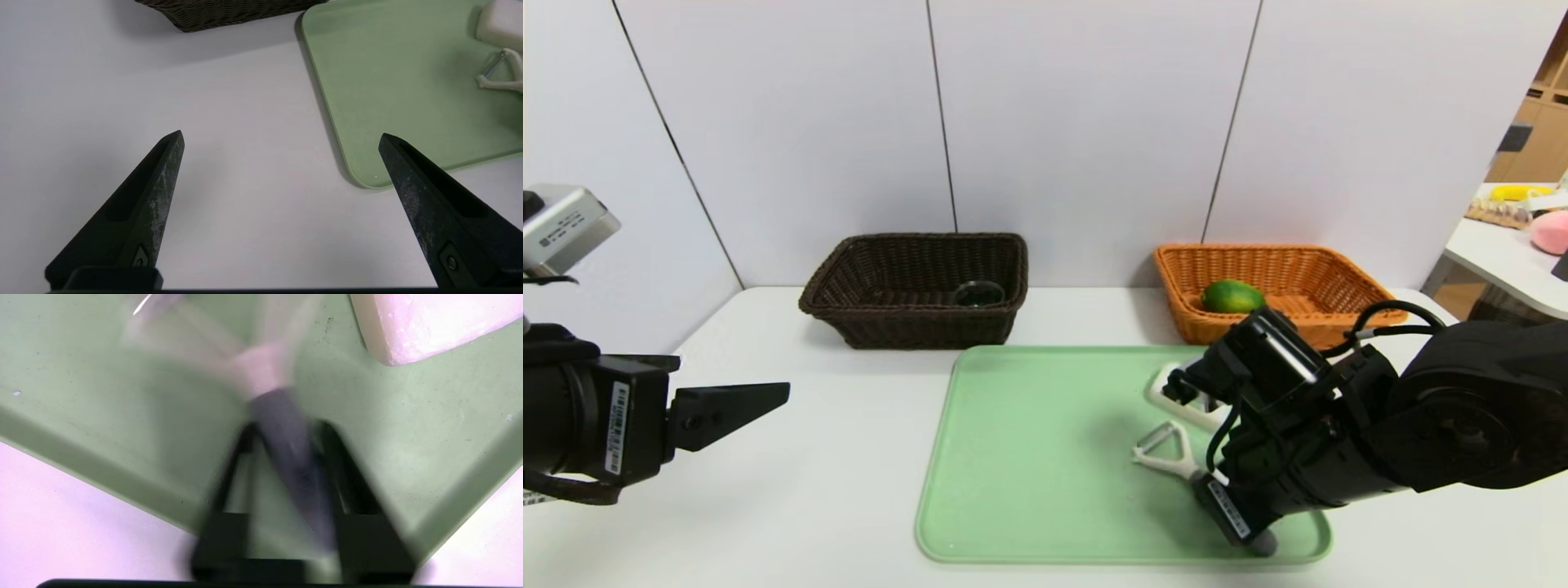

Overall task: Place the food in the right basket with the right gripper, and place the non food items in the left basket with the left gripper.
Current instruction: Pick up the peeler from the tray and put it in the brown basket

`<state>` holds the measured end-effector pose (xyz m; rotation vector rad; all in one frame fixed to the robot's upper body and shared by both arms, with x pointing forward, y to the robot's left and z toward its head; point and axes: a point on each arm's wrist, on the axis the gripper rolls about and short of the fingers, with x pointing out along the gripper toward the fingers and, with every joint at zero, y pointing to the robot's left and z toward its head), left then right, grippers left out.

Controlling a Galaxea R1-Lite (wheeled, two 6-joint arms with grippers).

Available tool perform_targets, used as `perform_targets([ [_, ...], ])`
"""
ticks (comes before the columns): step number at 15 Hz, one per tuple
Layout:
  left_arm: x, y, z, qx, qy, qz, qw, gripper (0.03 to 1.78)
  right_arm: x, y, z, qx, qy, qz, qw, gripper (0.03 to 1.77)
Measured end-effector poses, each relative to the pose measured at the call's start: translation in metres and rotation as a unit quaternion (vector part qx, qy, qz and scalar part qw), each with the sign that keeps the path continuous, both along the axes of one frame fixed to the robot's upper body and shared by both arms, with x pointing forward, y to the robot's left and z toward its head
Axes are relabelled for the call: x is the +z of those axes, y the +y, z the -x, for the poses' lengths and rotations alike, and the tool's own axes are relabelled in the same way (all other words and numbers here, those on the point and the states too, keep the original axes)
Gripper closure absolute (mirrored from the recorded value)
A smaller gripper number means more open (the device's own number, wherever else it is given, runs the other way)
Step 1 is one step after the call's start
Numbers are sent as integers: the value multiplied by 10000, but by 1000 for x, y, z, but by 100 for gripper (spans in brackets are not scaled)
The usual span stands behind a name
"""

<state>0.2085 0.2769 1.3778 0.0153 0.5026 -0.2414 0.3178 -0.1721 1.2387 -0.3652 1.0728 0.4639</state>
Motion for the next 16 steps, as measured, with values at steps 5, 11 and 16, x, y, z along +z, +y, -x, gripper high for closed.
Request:
perform_targets([
  [5, 2, 3, 3, 64, -74, 19, 10000, 12, 1, 0, 0, -120, 13, -79, 9999, 153],
  [11, 1, 3, 3, 61, -52, 6, 10000, 12, 11, 9, -2, 18, -143, -287, 9995, 153],
  [16, -5, 3, 3, 76, 63, -53, 9999, 12, 45, 32, -9, 168, -760, -857, 9933, 153],
])
